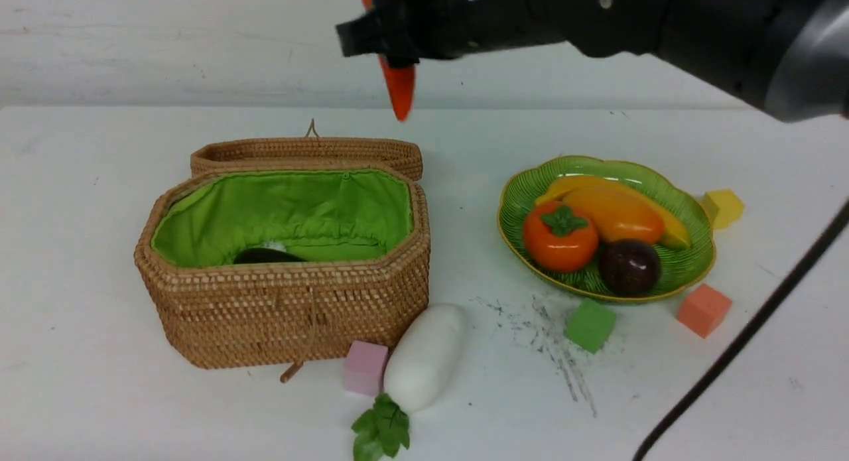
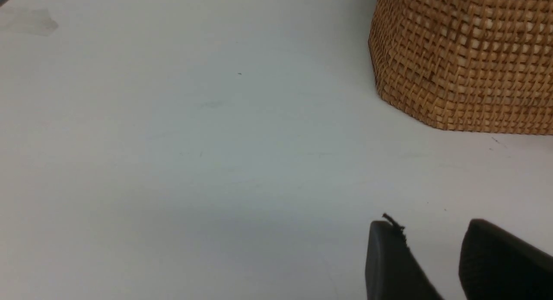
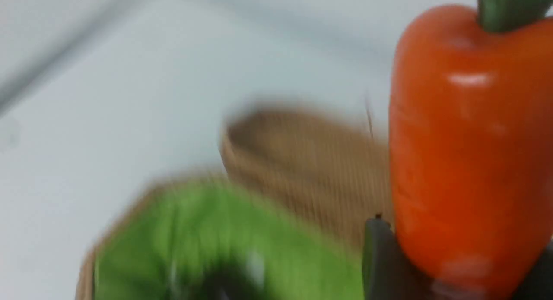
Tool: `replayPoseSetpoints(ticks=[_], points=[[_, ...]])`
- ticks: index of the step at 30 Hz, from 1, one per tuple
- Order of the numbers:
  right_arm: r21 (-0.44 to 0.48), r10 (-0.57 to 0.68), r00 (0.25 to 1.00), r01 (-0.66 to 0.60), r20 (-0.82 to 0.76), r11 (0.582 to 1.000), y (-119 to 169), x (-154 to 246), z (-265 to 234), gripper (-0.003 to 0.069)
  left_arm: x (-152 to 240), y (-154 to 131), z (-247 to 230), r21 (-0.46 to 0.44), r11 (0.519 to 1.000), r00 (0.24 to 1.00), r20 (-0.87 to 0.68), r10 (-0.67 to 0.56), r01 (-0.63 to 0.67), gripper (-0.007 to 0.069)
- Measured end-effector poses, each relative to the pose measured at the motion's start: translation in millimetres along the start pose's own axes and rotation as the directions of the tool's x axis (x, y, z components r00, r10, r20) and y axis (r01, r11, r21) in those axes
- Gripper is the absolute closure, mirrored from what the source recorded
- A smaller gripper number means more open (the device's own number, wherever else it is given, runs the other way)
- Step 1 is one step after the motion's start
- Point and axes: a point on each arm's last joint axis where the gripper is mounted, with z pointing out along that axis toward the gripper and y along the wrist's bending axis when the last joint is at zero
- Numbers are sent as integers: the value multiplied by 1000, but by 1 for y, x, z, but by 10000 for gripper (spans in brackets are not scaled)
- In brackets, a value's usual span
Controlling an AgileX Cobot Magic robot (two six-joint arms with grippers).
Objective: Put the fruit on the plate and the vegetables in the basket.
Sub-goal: Use the right arm to grab a carrot and put it into the left basket, then take a daikon with your right arm and place it on the basket on the left.
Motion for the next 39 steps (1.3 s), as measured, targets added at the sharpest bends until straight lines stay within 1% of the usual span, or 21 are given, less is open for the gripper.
replayPoseSetpoints(ticks=[1,2,5,10,12,16,18,22,23,25,27,29,30,31,32,34,35,36,37,38,39], points=[[-9,-102,993,103,54,995,5,2,12,351,0,0,0,0,1000,1000,0,0,0,386],[-13,-156,985,158,69,987,9,8,22,351,0,0,0,0,1000,1000,0,0,0,386],[-51,-233,972,233,-2,971,18,45,59,351,0,0,0,0,1000,1000,0,0,0,386],[-158,-207,945,171,-253,972,31,115,99,351,0,0,0,0,1000,1000,0,0,0,386],[-170,-204,935,159,-290,972,32,124,102,351,0,0,0,0,1000,1000,0,0,0,386],[-166,-177,939,131,-296,977,32,122,101,345,0,0,0,0,1000,1000,0,0,0,386],[-159,-155,943,112,-294,981,32,118,98,292,0,0,0,0,1000,1000,0,0,0,386],[-149,-134,937,90,-323,985,30,103,83,69,0,0,0,0,1000,1000,0,0,0,386],[-142,-136,932,93,-335,985,28,97,77,29,0,0,0,0,1000,1000,0,0,0,386],[-111,-111,922,75,-372,991,23,80,60,-13,0,0,0,0,1000,1000,0,0,0,386],[-92,-86,917,54,-390,994,21,74,53,-17,0,0,0,0,1000,1000,0,0,0,386],[23,105,878,-106,-467,994,6,57,25,-6,0,0,0,0,1000,1000,0,0,0,386],[110,233,838,-206,-494,972,-3,54,13,8,0,0,0,0,1000,1000,0,0,0,386],[127,257,823,-223,-507,966,-5,53,9,12,0,0,0,0,1000,1000,0,0,0,386],[242,412,741,-334,-530,911,-15,53,-3,46,0,0,0,0,1000,1000,0,0,0,386],[400,579,625,-419,-524,815,-27,63,-11,97,0,0,0,0,1000,1000,0,0,0,386],[462,640,572,-444,-513,768,-30,72,-11,119,0,0,0,0,1000,1000,0,0,0,386],[482,661,553,-453,-508,750,-30,75,-10,123,0,0,0,0,1000,1000,0,0,0,386],[543,726,483,-483,-490,687,-29,90,-7,148,0,0,0,0,1000,1000,0,0,0,386],[567,756,434,-500,-490,655,-25,102,-4,158,0,0,0,0,1000,1000,0,0,0,386],[572,760,429,-500,-488,650,-25,104,-3,158,0,0,0,0,1000,1000,0,0,0,386]])
